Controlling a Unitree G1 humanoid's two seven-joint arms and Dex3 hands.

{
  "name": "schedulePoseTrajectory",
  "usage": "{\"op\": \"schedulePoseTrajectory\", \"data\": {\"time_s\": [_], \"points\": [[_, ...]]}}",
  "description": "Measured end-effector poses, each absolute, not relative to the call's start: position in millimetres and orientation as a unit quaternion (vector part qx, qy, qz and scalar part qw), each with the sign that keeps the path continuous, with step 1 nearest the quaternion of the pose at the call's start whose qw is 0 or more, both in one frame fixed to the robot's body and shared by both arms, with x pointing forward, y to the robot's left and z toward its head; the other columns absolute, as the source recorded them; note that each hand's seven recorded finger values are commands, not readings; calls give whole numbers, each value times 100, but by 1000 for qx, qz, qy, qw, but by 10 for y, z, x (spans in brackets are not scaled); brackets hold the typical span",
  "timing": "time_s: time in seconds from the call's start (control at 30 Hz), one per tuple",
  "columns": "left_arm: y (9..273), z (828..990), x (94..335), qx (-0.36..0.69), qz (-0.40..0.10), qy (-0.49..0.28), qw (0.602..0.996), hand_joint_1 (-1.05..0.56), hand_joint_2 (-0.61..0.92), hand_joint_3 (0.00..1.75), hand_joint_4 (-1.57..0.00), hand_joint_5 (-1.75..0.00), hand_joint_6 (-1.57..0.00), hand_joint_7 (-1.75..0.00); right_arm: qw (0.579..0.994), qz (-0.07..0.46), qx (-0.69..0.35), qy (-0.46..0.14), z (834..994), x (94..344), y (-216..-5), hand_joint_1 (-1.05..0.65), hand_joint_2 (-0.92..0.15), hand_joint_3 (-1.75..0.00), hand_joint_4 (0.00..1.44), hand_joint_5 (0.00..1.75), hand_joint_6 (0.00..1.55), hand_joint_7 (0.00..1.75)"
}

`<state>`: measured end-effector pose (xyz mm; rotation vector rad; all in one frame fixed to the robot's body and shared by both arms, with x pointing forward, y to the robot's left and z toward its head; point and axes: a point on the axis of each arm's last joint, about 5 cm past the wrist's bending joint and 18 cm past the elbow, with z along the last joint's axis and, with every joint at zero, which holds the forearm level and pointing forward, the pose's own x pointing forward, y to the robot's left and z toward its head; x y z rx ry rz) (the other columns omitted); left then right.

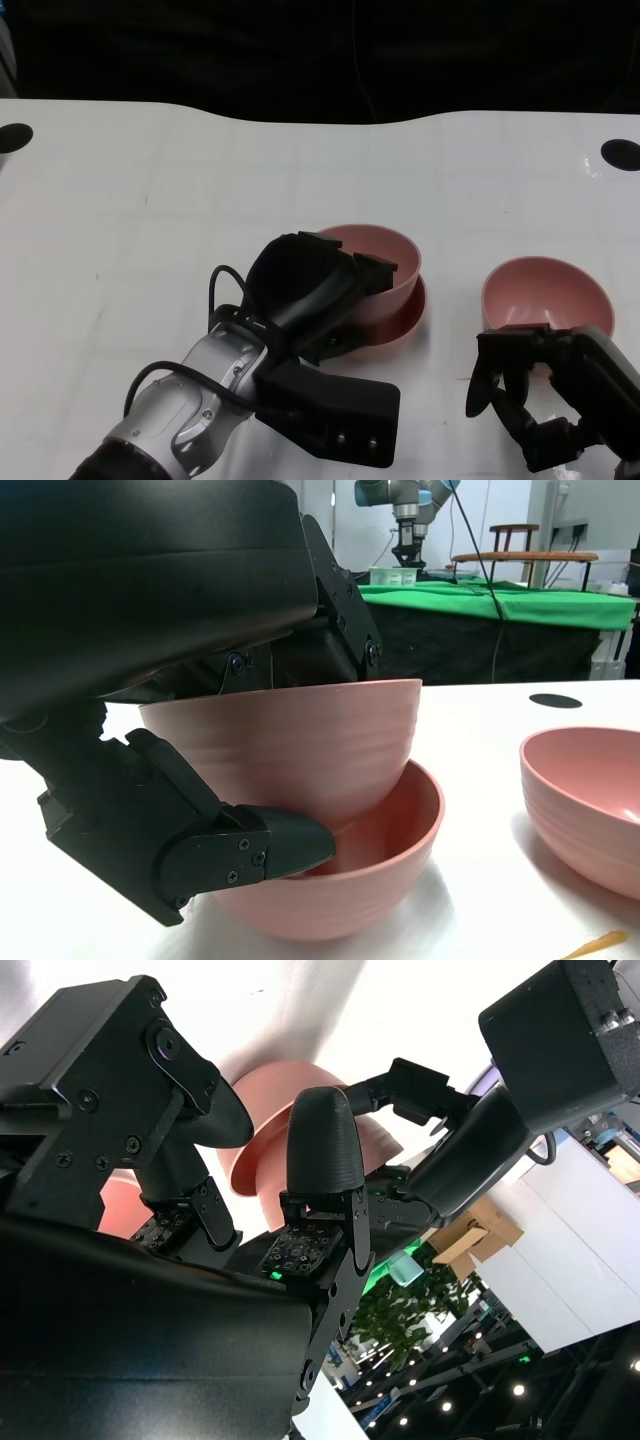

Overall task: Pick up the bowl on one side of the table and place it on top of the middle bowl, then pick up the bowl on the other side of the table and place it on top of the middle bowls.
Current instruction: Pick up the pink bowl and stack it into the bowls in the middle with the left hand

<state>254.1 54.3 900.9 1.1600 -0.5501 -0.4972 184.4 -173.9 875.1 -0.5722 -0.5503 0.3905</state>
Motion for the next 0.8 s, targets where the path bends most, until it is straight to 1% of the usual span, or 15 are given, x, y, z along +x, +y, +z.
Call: {"op": "schedulePoseTrajectory", "data": {"time_s": [0.03,0.07,0.1,0.17,0.2,0.27,0.37,0.4,0.47,0.53,0.57,0.6,0.67,0.73,0.8], "points": [[546,8994,2545,532,-239,-246,774,-34,86,42,-65,-63,-64,-29,904,189,-277,-266,8751,1844,-1739,13,-23,-147,87,175,82,137],[549,8981,2544,532,-248,-239,773,-41,90,38,-51,-41,-53,-12,904,189,-277,-266,8751,1844,-1739,14,-23,-147,87,175,82,137],[548,8974,2542,535,-256,-234,771,-45,91,37,-44,-33,-47,-6,904,189,-277,-266,8751,1844,-1739,13,-23,-147,87,175,82,136],[543,8969,2539,544,-269,-225,762,-55,92,39,-28,-21,-33,-1,902,191,-280,-266,8749,1844,-1737,13,-24,-148,87,175,83,136],[542,8968,2538,549,-272,-222,758,-57,92,39,-25,-19,-31,-1,902,191,-280,-266,8749,1844,-1736,13,-24,-148,87,175,83,136],[541,8985,2540,562,-277,-215,749,-69,92,48,-13,-13,-21,0,902,192,-281,-266,8749,1844,-1736,13,-26,-147,86,174,84,137],[543,9017,2543,581,-285,-199,736,-79,92,57,-6,-10,-14,0,902,193,-281,-265,8749,1844,-1737,15,-28,-145,86,170,84,138],[544,9027,2543,584,-289,-194,733,-83,92,60,-3,-10,-11,0,902,193,-281,-265,8749,1844,-1736,16,-29,-143,86,155,84,139],[550,9042,2544,589,-297,-185,728,-89,92,64,-1,-6,-7,0,902,193,-281,-265,8748,1843,-1737,17,-33,-139,94,105,83,140],[561,9063,2546,595,-302,-177,723,-91,92,65,0,-4,-6,0,902,194,-280,-265,8746,1843,-1737,17,-34,-138,98,93,83,140],[571,9078,2546,597,-302,-176,722,-92,92,66,0,-4,-6,0,902,194,-280,-265,8746,1843,-1736,17,-35,-137,96,105,83,140],[582,9103,2544,600,-302,-176,720,-93,92,64,-1,-4,-6,0,902,195,-280,-264,8746,1842,-1735,16,-36,-135,94,127,82,140],[597,9171,2538,601,-301,-181,718,-92,92,61,-1,-5,-6,-1,902,197,-280,-263,8747,1842,-1735,15,-36,-134,91,150,82,139],[614,9243,2528,602,-296,-186,717,-92,92,59,-2,-5,-6,-1,902,197,-279,-263,8749,1843,-1734,15,-35,-135,89,163,82,138],[628,9303,2515,603,-293,-192,716,-91,92,59,-3,-6,-6,-1,903,196,-278,-263,8749,1842,-1735,15,-35,-135,89,167,83,138]]}}
